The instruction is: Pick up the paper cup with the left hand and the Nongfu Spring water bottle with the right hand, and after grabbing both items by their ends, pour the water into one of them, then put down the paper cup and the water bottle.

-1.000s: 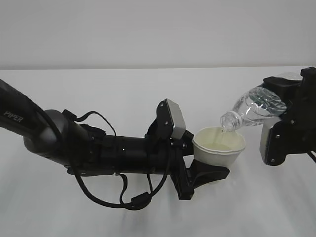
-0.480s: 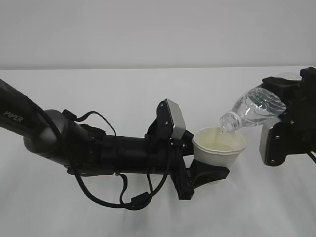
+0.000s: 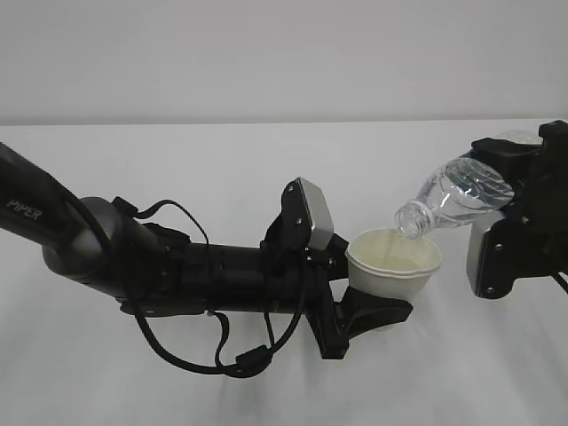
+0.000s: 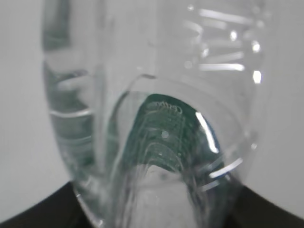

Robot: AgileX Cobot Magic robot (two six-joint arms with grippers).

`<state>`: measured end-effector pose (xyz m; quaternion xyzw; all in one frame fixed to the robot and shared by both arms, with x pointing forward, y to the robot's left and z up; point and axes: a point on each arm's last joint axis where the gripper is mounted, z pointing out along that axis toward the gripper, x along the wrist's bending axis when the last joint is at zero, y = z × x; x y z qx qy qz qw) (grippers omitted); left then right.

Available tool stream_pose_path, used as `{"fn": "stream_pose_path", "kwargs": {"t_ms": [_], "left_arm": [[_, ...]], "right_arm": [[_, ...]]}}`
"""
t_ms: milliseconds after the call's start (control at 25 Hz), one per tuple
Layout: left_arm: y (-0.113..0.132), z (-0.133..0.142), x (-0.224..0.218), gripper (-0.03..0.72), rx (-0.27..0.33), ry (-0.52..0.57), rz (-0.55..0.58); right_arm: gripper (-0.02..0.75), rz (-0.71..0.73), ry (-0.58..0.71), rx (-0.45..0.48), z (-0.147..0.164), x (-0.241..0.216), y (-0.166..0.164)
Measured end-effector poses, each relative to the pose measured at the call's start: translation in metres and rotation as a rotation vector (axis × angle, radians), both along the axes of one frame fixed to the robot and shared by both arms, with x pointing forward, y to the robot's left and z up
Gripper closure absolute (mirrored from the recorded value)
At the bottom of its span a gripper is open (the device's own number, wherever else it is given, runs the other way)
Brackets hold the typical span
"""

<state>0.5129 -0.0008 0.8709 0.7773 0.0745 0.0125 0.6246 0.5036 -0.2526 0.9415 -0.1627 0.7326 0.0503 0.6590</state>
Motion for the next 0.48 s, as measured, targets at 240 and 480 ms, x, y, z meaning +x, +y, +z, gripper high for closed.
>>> {"fn": "stream_pose_path", "kwargs": {"t_ms": [240,480], "left_arm": [[0.0000,0.0000,0.0000,0.237,0.000,0.000,0.000],[0.0000,0.0000,0.0000,0.237,0.000,0.000,0.000]], "right_arm": [[0.372,0.000,0.000,0.000,0.0000,0.0000,0.0000],[0.372,0.000,0.000,0.000,0.0000,0.0000,0.0000]]}}
